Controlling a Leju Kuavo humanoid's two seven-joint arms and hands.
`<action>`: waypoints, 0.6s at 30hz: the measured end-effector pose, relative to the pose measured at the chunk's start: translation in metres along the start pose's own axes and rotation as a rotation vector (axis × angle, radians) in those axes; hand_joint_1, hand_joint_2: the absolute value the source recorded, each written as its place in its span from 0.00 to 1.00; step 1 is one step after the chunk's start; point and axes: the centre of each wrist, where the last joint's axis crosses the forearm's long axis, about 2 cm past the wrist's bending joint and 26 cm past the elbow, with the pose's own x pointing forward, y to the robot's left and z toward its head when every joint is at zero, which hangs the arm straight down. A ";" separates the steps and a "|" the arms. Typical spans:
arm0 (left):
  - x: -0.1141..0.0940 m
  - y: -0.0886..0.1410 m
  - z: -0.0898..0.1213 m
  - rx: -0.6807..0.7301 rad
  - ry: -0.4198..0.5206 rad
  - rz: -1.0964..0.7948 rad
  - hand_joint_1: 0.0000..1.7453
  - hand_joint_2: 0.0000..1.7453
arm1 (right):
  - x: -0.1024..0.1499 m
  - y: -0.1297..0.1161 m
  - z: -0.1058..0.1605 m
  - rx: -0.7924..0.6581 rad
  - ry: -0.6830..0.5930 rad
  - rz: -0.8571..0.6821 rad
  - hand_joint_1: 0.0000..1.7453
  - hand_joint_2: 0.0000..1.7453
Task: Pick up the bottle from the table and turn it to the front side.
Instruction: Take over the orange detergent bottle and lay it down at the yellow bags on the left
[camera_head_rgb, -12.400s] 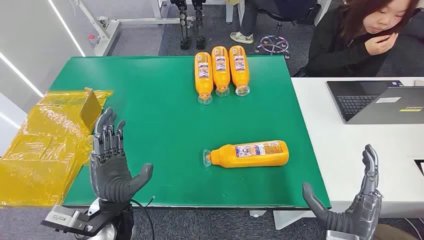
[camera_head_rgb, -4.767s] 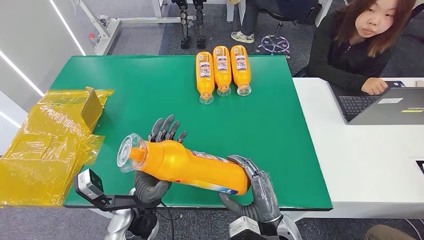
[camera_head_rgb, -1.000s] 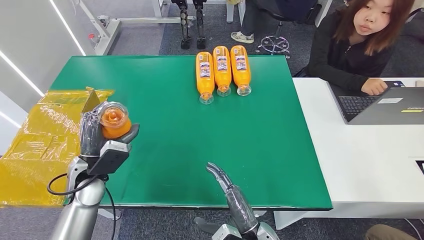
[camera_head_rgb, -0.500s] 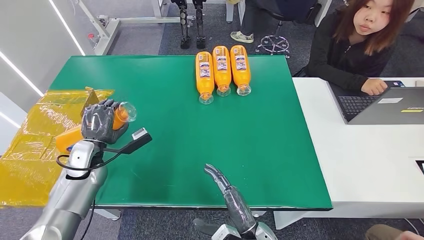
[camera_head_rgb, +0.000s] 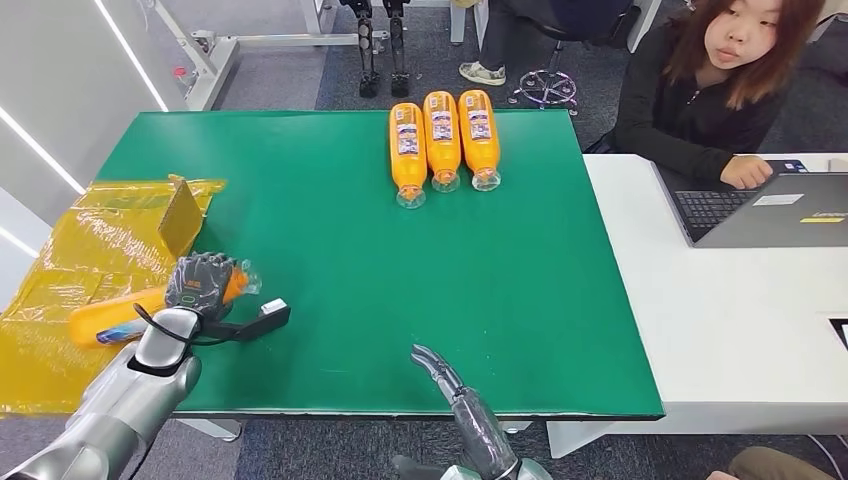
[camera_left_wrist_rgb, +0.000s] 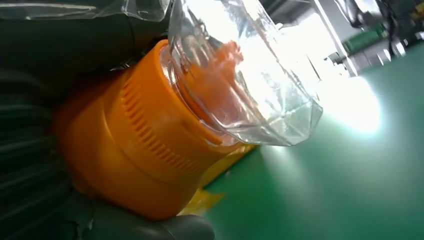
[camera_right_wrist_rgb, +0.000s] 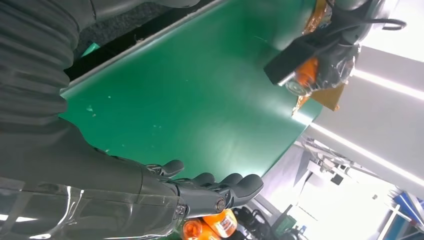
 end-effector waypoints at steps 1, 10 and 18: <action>-0.002 -0.004 0.002 -0.022 -0.001 -0.016 0.13 1.00 | 0.000 0.000 0.001 0.002 0.001 -0.001 0.00 1.00; -0.025 -0.024 0.011 -0.096 0.035 -0.085 0.00 1.00 | 0.001 0.001 0.006 0.028 -0.002 -0.004 0.00 1.00; -0.033 -0.033 0.016 -0.097 0.046 -0.096 0.00 1.00 | 0.001 0.000 0.006 0.044 -0.005 -0.007 0.00 1.00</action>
